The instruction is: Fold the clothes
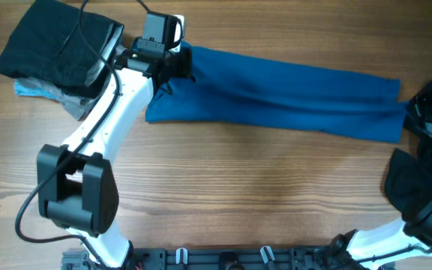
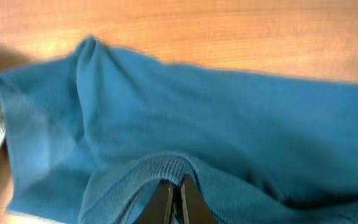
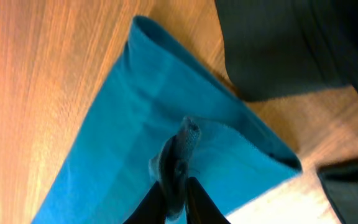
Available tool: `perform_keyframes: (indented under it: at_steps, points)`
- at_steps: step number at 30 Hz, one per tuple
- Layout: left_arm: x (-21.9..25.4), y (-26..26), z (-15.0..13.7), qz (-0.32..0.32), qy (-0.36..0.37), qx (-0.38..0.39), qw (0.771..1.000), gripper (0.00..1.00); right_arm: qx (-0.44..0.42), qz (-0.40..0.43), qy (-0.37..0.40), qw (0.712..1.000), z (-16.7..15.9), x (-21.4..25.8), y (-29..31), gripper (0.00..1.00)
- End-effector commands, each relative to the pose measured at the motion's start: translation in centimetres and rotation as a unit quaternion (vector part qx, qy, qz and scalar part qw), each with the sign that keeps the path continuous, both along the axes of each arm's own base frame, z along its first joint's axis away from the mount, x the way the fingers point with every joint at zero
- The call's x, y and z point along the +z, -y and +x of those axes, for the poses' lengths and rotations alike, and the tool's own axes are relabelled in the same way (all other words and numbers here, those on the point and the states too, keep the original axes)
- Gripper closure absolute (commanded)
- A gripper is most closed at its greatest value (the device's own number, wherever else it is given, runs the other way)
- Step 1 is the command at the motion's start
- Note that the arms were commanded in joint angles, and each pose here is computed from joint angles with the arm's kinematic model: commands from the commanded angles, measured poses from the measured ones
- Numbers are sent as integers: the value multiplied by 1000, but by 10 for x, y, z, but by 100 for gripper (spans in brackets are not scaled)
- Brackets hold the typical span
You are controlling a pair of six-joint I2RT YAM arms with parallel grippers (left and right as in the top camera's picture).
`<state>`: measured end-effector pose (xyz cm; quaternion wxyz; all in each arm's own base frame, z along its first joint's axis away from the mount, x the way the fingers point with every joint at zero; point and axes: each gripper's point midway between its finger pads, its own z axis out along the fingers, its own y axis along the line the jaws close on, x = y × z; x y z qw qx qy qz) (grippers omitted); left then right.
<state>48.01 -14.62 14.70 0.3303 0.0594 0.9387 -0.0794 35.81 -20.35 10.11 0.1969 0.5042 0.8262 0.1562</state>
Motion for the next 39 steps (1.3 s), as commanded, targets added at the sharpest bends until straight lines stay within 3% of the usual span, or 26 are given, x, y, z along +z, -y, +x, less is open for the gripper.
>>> perform_keyframes:
  at_steps: [1, 9, 13, 14, 15, 16, 17, 19, 20, 21, 22, 23, 24, 26, 31, 33, 35, 36, 39]
  points:
    - [-6, -1, 17, 6, 22, 5, 1000, 96, -9, -3, 4, 1000, 16, -12, 5, 86]
    - [-36, 5, 39, -13, 26, 26, 999, 96, 20, -36, 61, 997, 61, -10, -2, 85]
    - [-38, 3, 42, -11, 31, 31, 999, 93, 39, -62, 98, 993, 83, 1, -9, 78]
    - [-38, 0, 43, -9, 31, 35, 999, 89, 41, -71, 103, 991, 87, 3, -8, 74]
    - [-39, -2, 42, -9, 28, 36, 999, 79, 40, -73, 102, 991, 87, 3, -8, 59]
    - [-41, -2, 39, -7, 21, 36, 999, 53, 40, -69, 95, 992, 84, 0, -9, 58]
    - [-42, -3, 37, -5, 15, 36, 999, 44, 44, -64, 84, 993, 79, -3, -12, 58]
    - [-45, -5, 30, 0, 1, 36, 999, 39, 69, -60, 55, 994, 67, -13, -19, 59]
    - [-43, -6, 27, 2, -5, 36, 999, 39, 85, -58, 40, 994, 61, -17, -24, 62]
    - [-38, -5, 22, 1, -8, 33, 999, 54, 102, -55, 24, 993, 53, -22, -29, 76]
    - [-34, -3, 19, -4, -10, 26, 1000, 66, 114, -53, 17, 992, 50, -24, -32, 82]
    - [-26, 3, 13, -16, -13, 15, 1000, 87, 132, -50, 12, 990, 48, -27, -39, 92]
    - [-22, 9, 8, -31, -20, 1, 999, 96, 151, -49, 15, 987, 48, -29, -46, 95]
    - [-19, 23, -7, -58, -43, -28, 997, 96, 177, -48, -2, 983, 46, -42, -63, 96]
    - [-40, 28, -45, -37, -124, -43, 991, 95, 169, -1, -43, 985, 52, -102, -98, 96]
    - [-45, 23, -53, -31, -144, -40, 988, 76, 146, 22, -31, 989, 69, -125, -105, 96]
    - [-46, 20, -54, -30, -148, -36, 988, 59, 180, 35, 27, 983, 90, -122, -116, 91]
    - [-46, 16, -54, -30, -151, -31, 988, 53, 205, 45, 66, 975, 101, -112, -123, 87]
    - [-51, -9, -53, -2, -157, 1, 988, 52, 249, 57, 113, 960, 105, -82, -126, 77]
